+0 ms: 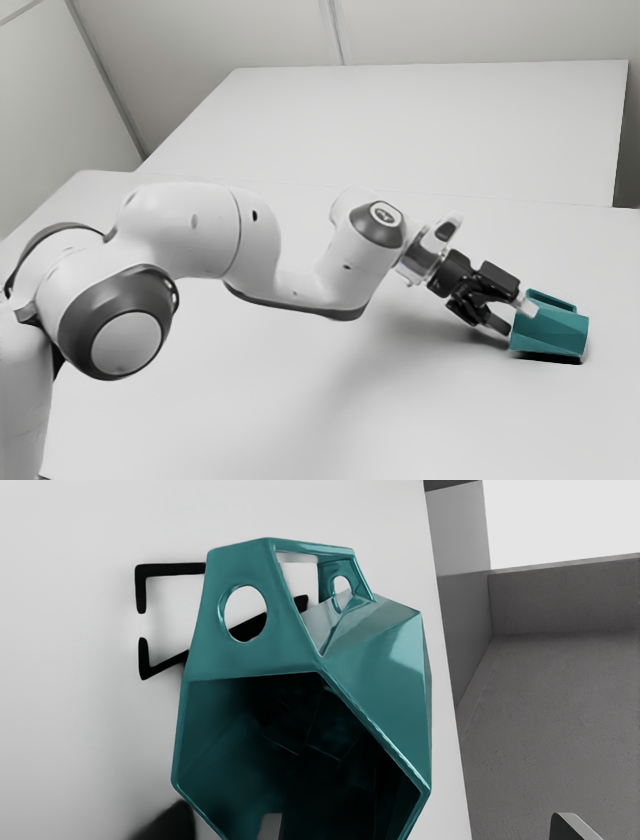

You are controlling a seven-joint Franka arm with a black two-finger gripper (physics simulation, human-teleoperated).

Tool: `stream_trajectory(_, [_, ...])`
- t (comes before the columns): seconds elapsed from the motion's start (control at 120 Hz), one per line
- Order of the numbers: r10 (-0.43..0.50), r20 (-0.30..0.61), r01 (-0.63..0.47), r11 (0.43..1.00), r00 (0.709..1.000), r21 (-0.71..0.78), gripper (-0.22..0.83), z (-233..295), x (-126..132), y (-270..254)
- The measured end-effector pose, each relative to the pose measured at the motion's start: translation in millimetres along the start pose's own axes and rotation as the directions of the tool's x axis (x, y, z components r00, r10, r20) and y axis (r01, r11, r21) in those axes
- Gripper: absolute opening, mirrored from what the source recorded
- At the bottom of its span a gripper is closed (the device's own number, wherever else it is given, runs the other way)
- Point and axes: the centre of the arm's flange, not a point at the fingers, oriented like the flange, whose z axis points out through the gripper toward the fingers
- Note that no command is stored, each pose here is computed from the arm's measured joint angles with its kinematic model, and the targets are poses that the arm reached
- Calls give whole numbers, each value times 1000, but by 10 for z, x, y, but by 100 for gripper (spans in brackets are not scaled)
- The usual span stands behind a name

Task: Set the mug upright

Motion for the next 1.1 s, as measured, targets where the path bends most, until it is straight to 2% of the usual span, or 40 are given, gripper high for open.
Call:
stream_trajectory(0.392, [-2, -31, 0, 998, 1000, -70, 58, 196, -8, -14])
stream_trajectory(0.492, [10, -34, -12, 997, 999, -77, 55, 232, -9, -9])
stream_trajectory(0.7, [29, -41, -32, 996, 999, -84, 34, 256, -14, -5])
stream_trajectory(0.967, [50, -47, -54, 995, 998, -84, 1, 252, -10, -3])
stream_trajectory(1.1, [60, -51, -64, 994, 997, -83, -8, 232, 2, 17])
